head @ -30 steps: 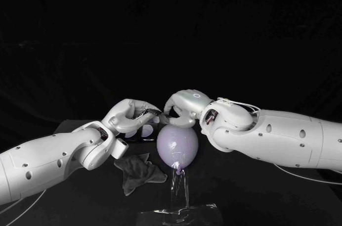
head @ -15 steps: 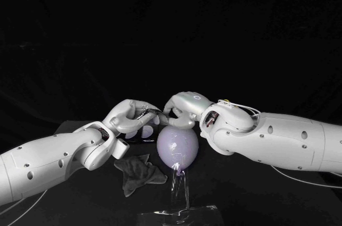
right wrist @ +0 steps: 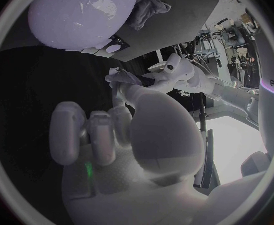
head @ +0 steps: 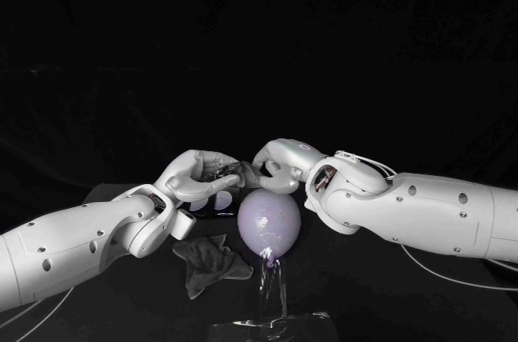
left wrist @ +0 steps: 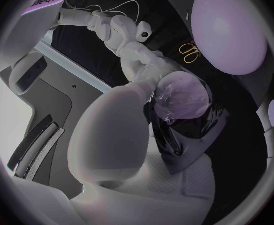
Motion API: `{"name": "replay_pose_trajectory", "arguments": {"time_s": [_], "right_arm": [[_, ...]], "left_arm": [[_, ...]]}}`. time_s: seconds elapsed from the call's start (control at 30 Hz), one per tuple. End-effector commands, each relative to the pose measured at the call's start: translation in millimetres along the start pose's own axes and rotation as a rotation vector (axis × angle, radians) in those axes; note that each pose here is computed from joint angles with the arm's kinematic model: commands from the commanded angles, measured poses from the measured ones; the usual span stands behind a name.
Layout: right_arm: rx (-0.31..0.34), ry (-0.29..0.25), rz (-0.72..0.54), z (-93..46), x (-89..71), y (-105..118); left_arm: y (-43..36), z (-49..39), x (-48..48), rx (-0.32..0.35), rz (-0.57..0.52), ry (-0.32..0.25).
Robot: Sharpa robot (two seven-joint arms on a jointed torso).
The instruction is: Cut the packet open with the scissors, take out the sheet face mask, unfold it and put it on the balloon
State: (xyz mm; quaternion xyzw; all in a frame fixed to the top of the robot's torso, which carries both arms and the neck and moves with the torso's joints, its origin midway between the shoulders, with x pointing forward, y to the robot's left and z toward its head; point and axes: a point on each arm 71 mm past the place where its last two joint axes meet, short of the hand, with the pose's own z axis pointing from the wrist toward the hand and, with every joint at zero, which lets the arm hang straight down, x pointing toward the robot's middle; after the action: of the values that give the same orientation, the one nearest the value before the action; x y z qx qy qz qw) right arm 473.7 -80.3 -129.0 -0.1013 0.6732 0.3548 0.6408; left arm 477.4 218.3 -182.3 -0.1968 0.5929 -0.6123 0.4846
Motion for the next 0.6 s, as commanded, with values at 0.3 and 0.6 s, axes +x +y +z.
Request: {"name": "replay_pose_trajectory", "arguments": {"time_s": [0.3,0.6], "right_arm": [[0.12,0.002,0.077,0.6,-2.6,-20],[0.255,-0.023,0.046,2.7,-14.7,-63]], "left_arm": [[11.0,-0.5,-22.7,-0.086,0.048,-0.12],[25.6,-10.9,-66.5,-0.133,0.093,-0.243]]}}
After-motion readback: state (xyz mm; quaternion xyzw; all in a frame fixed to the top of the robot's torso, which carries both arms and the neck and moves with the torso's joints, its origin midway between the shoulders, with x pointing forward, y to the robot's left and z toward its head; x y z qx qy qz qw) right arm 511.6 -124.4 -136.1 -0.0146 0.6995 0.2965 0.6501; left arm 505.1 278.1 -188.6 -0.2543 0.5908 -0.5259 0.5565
